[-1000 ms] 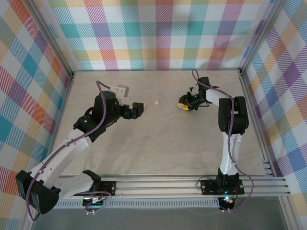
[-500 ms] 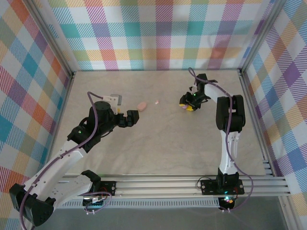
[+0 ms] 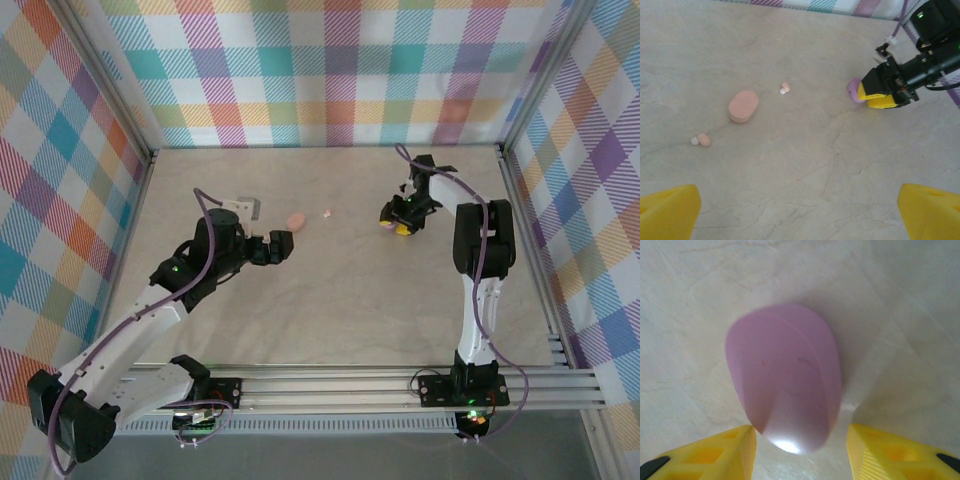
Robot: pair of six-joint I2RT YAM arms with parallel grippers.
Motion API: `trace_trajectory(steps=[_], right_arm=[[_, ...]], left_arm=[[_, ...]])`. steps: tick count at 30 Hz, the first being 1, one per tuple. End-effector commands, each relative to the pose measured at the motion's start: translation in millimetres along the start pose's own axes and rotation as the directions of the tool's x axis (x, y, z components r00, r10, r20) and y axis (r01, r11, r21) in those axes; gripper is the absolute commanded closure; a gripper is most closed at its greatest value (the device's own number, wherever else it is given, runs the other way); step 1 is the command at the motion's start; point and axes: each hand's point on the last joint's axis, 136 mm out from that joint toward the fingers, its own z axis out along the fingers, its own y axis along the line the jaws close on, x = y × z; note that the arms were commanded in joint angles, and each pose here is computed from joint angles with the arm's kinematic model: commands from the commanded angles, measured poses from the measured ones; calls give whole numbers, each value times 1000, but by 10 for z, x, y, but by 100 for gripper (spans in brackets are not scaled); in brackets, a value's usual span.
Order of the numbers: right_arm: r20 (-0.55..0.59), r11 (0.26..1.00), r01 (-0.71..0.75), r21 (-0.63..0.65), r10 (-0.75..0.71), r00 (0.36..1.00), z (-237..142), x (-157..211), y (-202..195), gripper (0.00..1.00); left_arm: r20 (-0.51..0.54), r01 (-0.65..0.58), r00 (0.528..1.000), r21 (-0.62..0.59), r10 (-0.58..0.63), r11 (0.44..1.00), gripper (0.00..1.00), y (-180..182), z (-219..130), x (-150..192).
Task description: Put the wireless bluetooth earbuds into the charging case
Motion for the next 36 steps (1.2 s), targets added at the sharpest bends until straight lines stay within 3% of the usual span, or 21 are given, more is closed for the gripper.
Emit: trace_trajectory(steps=[1,12,19,26,36], right_arm=[[39,1000,-8,16,8,999,-328,106,22,49],[161,983,70,-170,-43,986,-709,314,426,49],[220,950,124,-285,-61,974,-814,304,762,50],[239,938,160,-309,-87,967,-903,376,859,50],[235,939,165,-303,-95,967,-979,528,822,50]], left_arm=[[-19,-65,998,26,66,998,0,-30,114,47],[-190,-193,959,100,209,976,1,-19,816,248],[-294,-179,940,14,175,984,17,397,1553,296],[-395,-203,902,-31,175,979,24,671,2071,322],[-451,-178,882,-57,134,982,22,908,2448,463]])
